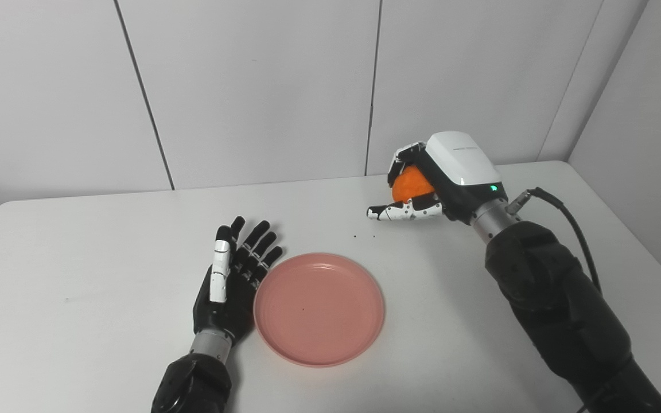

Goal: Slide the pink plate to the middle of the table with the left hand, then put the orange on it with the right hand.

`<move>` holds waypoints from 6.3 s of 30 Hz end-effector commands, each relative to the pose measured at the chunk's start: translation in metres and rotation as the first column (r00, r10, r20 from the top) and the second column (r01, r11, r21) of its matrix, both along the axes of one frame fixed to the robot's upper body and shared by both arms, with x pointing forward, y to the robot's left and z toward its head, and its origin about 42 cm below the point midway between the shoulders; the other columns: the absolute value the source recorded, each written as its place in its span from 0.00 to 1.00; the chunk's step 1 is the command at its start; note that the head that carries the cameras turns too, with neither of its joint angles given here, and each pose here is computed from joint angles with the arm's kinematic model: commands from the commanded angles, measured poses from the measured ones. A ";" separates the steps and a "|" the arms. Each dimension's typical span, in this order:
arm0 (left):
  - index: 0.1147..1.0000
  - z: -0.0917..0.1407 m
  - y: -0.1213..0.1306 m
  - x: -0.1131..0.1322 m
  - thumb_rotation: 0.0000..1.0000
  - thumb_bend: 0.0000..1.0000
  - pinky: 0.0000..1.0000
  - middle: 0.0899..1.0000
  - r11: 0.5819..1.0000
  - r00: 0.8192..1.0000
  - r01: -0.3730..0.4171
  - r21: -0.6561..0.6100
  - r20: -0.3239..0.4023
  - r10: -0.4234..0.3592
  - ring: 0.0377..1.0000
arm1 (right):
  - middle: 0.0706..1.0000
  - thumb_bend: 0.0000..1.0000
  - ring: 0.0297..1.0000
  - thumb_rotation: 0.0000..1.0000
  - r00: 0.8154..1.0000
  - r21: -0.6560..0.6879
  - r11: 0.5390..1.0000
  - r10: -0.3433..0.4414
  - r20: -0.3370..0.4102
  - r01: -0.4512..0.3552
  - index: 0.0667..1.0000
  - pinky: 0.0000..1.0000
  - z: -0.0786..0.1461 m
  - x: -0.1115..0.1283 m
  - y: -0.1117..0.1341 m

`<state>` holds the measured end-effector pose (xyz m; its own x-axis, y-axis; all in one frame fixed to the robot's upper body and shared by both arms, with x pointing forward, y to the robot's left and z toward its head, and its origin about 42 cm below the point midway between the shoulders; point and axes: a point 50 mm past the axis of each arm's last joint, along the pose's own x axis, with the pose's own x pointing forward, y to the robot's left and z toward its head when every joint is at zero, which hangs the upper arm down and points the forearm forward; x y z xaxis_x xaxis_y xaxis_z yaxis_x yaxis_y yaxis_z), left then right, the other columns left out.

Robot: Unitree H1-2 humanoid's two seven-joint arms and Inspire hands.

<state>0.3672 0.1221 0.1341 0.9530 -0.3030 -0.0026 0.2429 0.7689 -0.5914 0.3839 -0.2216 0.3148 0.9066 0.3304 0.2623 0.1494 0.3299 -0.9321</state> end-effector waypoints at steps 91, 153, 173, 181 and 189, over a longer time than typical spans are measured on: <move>1.00 -0.012 -0.009 -0.005 0.73 0.75 0.87 0.83 0.999 0.995 0.005 0.047 -0.103 0.000 0.86 | 0.41 0.89 0.38 0.57 0.973 -0.225 0.947 0.221 -0.064 -0.230 0.46 0.32 -0.097 -0.012 0.101; 1.00 -0.010 -0.007 0.000 0.88 0.88 1.00 1.00 0.930 0.959 -0.244 0.274 0.210 0.189 1.00 | 1.00 0.91 1.00 1.00 0.988 0.927 0.375 0.136 -0.077 0.020 1.00 1.00 -0.109 -0.002 0.051; 1.00 0.000 -0.016 -0.005 1.00 0.86 1.00 1.00 0.783 0.955 -0.298 0.546 0.178 0.239 1.00 | 1.00 0.86 1.00 1.00 0.950 0.913 0.358 0.165 -0.266 0.194 1.00 1.00 -0.175 -0.022 0.023; 1.00 0.005 -0.015 -0.004 1.00 0.94 1.00 1.00 0.809 0.969 -0.245 0.535 0.156 0.191 1.00 | 1.00 0.89 1.00 1.00 0.939 0.911 0.345 0.170 -0.298 0.226 1.00 1.00 -0.185 -0.026 0.028; 1.00 0.006 -0.013 -0.002 1.00 0.95 1.00 1.00 0.814 0.974 -0.225 0.536 0.145 0.174 1.00 | 1.00 0.89 1.00 1.00 0.941 0.909 0.350 0.160 -0.298 0.228 1.00 1.00 -0.189 -0.027 0.029</move>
<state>0.3620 0.1185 0.1365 0.9998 -0.0208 -0.0049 0.0206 0.9992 -0.0353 0.3579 -0.1998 0.1277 0.9954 -0.0004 0.0956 0.0026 0.9997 -0.0234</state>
